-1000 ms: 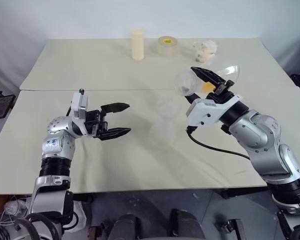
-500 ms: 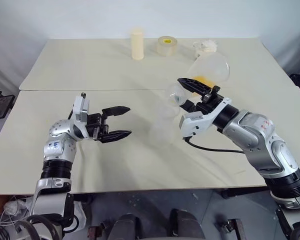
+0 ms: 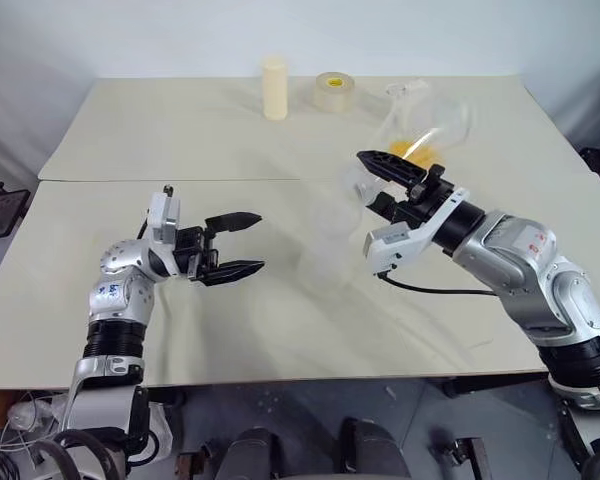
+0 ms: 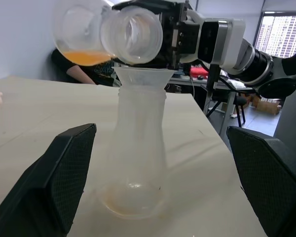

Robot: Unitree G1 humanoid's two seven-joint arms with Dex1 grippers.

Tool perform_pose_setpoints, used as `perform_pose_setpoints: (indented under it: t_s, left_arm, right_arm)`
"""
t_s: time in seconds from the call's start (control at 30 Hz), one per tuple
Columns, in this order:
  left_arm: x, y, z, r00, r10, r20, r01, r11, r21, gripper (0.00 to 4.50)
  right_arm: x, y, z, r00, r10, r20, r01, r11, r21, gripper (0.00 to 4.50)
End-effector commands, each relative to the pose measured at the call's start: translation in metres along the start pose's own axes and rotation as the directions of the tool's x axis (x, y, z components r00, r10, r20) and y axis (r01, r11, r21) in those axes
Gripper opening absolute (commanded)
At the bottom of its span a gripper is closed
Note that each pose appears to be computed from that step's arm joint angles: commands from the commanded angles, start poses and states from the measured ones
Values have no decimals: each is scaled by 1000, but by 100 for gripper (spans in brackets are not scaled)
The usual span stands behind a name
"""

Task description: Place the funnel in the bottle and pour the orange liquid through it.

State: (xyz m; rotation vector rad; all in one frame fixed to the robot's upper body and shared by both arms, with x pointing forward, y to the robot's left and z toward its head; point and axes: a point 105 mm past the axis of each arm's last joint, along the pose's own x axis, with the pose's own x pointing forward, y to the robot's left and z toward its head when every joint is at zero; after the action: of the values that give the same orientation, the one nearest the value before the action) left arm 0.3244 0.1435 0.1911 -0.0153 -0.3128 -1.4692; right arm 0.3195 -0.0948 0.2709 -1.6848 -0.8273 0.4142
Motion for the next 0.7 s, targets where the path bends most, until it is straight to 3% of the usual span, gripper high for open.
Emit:
perform_pose_setpoints:
  t_s: [0.03,0.7]
  left_arm:
    - [3,0,5,1000,-11,9,11,1000,26,450]
    - [4,3,6,1000,-19,12,19,999,28,450]
  right_arm:
    - [-4,-20,-5,998,-57,-14,56,996,-66,245]
    - [0,-23,-4,998,-55,10,56,988,-142,245]
